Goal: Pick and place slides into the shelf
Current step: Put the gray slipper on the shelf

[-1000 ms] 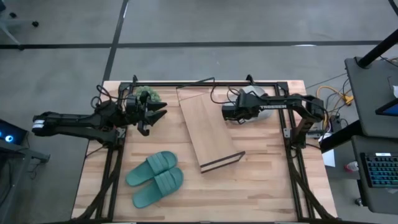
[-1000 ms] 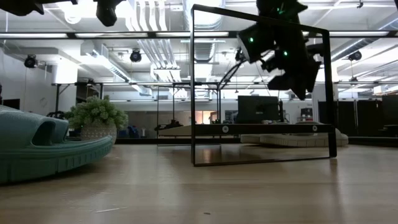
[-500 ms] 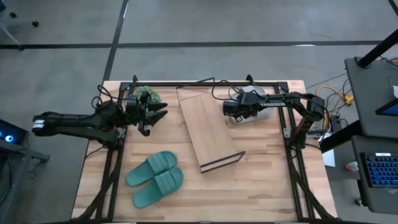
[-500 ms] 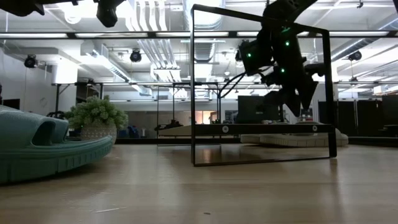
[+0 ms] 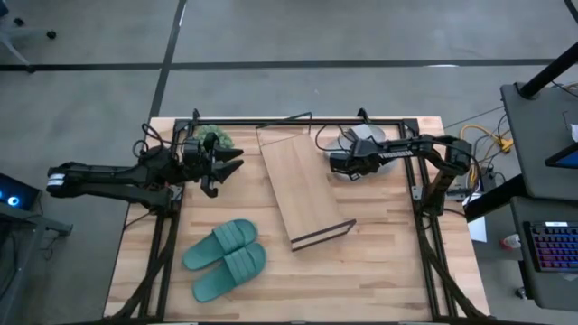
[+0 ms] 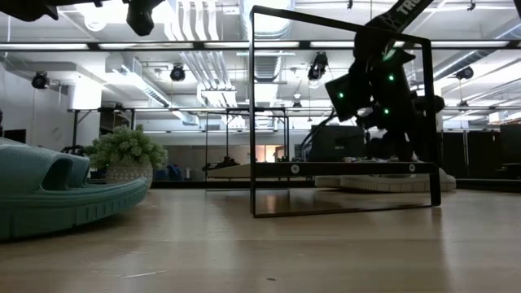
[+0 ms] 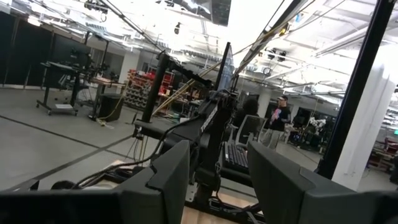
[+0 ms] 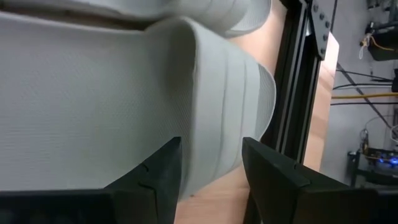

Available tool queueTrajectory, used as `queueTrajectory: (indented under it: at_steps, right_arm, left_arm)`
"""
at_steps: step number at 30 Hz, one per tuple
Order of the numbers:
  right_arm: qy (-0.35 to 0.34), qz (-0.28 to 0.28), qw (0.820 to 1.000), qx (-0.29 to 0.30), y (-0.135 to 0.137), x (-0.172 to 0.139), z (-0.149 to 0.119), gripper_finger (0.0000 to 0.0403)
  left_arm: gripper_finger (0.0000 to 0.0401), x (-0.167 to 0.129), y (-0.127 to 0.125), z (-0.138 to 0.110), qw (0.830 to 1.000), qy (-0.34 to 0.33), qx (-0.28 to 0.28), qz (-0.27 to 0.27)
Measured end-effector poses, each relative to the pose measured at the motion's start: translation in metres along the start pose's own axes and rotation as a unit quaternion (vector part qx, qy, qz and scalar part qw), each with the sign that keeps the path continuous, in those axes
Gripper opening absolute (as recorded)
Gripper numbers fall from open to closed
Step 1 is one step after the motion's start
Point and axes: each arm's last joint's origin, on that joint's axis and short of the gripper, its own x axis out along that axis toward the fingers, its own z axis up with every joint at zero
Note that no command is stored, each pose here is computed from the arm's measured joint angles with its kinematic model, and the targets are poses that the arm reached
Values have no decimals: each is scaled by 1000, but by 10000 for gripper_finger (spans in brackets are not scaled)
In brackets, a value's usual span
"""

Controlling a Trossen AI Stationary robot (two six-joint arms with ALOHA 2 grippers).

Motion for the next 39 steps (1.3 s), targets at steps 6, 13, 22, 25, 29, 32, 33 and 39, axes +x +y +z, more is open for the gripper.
queueTrajectory:
  at_steps: [6, 13, 22, 25, 29, 32, 33, 39]
  right_arm:
    - [4, -6, 1000, -5, 0, 4, -4, 151]
    - [-3, -11, 1000, -3, -1, 4, -1, 120]
    - [14, -1, 999, -38, -2, 5, -1, 16]
    - [15, 0, 999, -38, -2, 5, -1, 12]
    - [27, -5, 999, -45, -4, 2, -1, 10]
    - [38, -15, 998, -49, -8, -3, 0, 10]
    - [39, -17, 998, -47, -9, -5, 1, 10]
    - [32, -6, 999, -33, -16, -22, 10, 9]
  left_arm:
    - [148, 0, 0, 0, 1000, 1, 0, 0]
    - [148, 0, 0, 0, 1000, 0, 0, 0]
    - [148, 0, 0, 0, 1000, 0, 0, 0]
    - [148, 0, 0, 0, 1000, 0, 0, 0]
    - [148, 0, 0, 0, 1000, 0, 0, 0]
    - [148, 0, 0, 0, 1000, 0, 0, 0]
    - [148, 0, 0, 0, 1000, 0, 0, 0]
    - [148, 0, 0, 0, 1000, 1, 0, 0]
